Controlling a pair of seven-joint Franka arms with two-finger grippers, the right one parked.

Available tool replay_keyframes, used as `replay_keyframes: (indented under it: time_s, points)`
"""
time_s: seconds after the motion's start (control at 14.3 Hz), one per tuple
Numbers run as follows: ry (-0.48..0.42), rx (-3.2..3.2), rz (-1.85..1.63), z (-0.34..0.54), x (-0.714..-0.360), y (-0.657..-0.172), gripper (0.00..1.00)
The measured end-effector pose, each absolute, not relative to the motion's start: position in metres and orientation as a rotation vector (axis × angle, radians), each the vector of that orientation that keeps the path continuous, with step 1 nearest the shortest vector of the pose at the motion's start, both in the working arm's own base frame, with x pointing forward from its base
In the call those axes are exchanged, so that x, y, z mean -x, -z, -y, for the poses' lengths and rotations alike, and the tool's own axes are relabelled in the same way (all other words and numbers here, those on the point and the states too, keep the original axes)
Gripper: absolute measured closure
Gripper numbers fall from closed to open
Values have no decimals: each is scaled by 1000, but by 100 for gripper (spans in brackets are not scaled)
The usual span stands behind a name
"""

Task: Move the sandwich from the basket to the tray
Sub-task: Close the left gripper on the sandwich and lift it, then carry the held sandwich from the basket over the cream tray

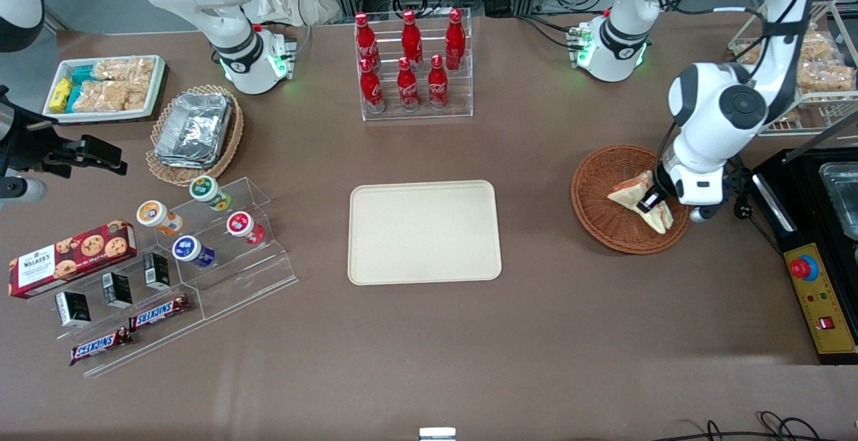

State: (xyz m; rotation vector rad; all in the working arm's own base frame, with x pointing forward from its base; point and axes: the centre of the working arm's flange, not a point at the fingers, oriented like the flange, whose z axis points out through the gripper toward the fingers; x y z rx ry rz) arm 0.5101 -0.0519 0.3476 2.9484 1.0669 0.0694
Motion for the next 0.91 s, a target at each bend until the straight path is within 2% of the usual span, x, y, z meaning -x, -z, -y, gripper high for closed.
replay_keyframes:
  time_s: [0.28,0.49,0.7,0.91]
  points:
    - [58,-3075,-802,114,-543,-456,75]
    - [96,-3111,-625,180,-550,-499,75]
    - [113,-3119,-460,245,-547,-503,75]
    - [133,-3182,-355,313,-530,-464,75]
